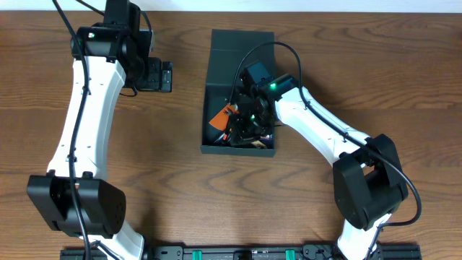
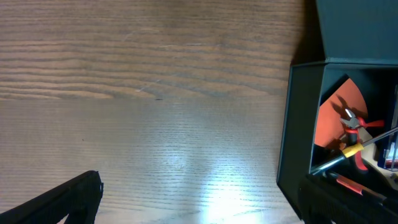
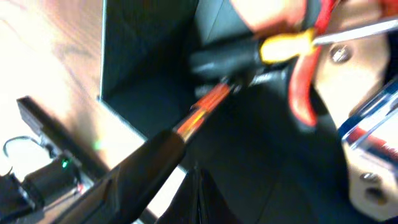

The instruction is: Pack container

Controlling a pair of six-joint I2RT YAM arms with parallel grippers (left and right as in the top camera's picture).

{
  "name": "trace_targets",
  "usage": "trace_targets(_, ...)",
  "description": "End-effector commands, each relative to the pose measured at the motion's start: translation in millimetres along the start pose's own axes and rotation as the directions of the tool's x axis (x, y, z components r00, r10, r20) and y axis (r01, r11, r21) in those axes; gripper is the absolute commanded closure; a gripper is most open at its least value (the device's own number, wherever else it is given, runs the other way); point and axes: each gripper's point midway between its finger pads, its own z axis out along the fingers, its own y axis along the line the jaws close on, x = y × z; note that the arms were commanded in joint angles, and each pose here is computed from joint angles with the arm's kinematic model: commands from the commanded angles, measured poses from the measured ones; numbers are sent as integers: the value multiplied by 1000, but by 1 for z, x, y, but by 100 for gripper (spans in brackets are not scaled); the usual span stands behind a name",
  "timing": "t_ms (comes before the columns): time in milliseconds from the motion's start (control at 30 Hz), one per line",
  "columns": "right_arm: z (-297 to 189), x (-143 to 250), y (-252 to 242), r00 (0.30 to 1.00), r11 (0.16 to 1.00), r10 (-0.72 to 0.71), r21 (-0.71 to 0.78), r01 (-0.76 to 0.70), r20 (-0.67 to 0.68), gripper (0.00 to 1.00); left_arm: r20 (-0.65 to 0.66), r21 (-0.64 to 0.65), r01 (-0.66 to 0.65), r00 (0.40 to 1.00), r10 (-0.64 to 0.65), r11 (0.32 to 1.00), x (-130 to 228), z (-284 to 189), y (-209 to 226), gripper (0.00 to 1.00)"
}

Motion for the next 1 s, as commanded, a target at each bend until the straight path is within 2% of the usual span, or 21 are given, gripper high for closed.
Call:
trace_targets(0, 1, -12, -12, 998, 996, 21, 82, -25, 52, 99, 14, -12, 5, 1000, -5, 1000, -3, -4, 3, 1)
trace_targets(100, -1, -25, -19, 993, 992, 21, 124, -35, 112, 99, 14, -12, 5, 1000, -5, 1000, -3, -4, 3, 1)
trace_targets(367, -6, -54, -15, 974, 993, 2, 113, -28, 227, 99, 14, -12, 5, 1000, -5, 1000, -3, -4, 3, 1)
trace_targets(633, -19, -54, -65, 964, 918, -14, 384, -93, 266, 99, 14, -12, 5, 1000, -5, 1000, -3, -4, 3, 1)
trace_targets(833, -24, -46, -59, 972, 927, -6, 365, -83, 236, 99, 15, -12, 5, 1000, -5, 1000, -3, -4, 3, 1)
trace_targets(967, -52, -55, -43, 959, 930, -32, 361, -75, 281, 99, 23, -12, 5, 1000, -5, 1000, -5, -4, 3, 1)
